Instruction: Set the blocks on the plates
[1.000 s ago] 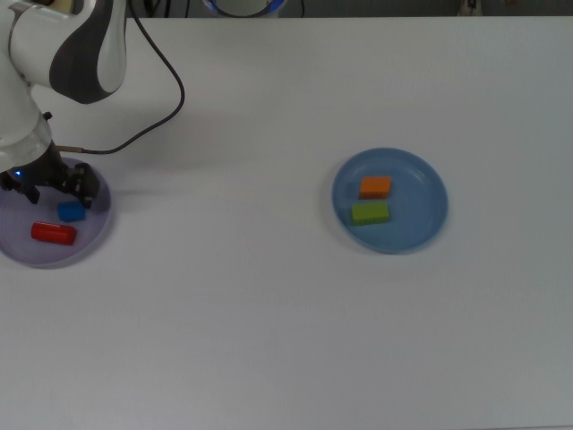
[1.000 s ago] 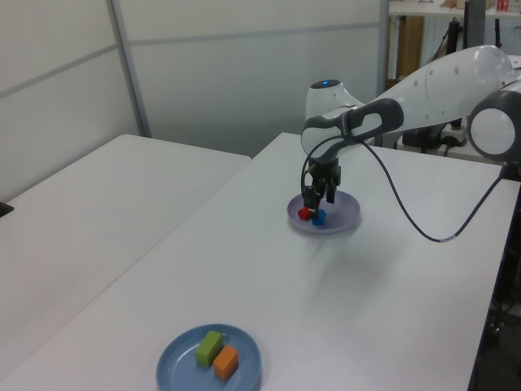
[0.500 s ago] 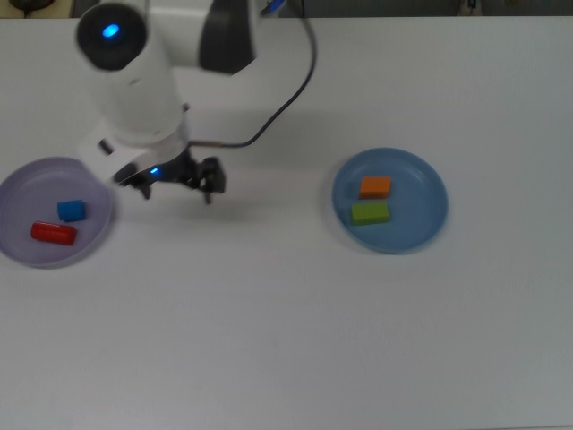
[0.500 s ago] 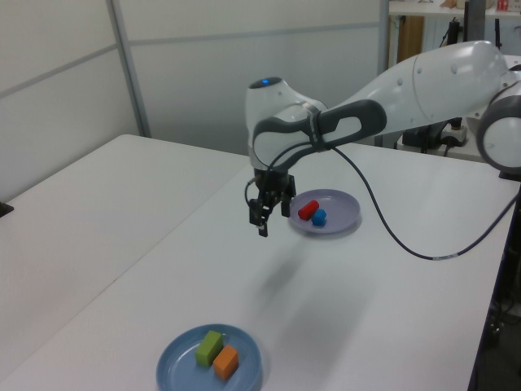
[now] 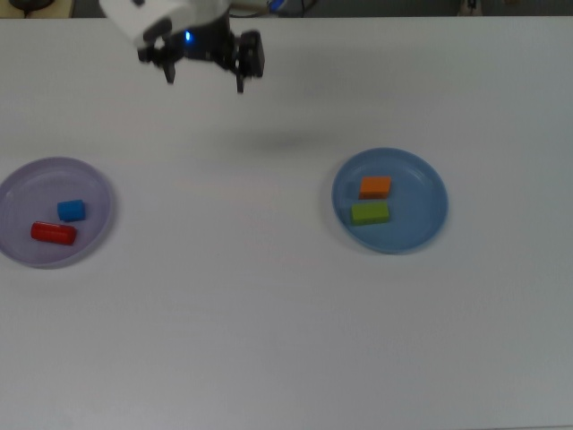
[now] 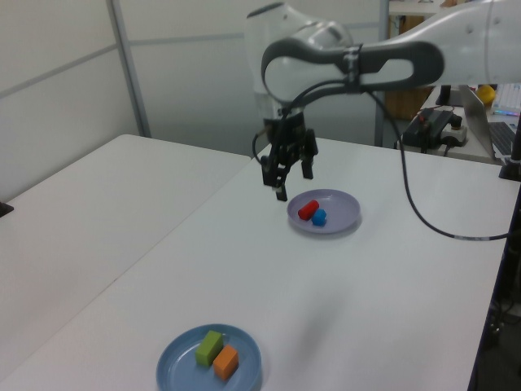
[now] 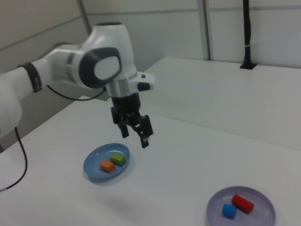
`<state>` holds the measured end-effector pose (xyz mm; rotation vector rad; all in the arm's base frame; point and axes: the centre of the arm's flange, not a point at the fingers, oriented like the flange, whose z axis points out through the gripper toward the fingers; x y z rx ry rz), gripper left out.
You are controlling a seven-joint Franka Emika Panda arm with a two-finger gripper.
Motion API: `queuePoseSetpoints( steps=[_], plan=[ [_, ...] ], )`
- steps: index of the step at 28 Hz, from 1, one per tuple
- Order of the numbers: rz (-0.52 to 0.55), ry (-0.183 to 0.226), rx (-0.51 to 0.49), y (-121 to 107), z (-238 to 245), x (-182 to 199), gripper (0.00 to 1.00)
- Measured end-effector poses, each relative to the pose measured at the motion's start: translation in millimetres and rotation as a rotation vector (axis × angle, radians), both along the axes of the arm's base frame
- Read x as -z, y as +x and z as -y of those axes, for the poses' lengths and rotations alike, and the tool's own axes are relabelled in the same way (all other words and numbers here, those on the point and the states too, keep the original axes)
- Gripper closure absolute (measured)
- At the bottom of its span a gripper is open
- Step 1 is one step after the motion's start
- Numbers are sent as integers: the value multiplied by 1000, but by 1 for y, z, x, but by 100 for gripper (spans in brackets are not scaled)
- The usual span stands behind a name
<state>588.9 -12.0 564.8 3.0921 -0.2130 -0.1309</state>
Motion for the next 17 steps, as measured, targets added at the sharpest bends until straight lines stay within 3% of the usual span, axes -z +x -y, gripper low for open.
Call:
queuePoseSetpoints(
  steps=[9,17],
  plan=[
    [-6,-13,-9,-52,-6,-67,0],
    [-23,64,29,-53,7,-61,0]
  ],
)
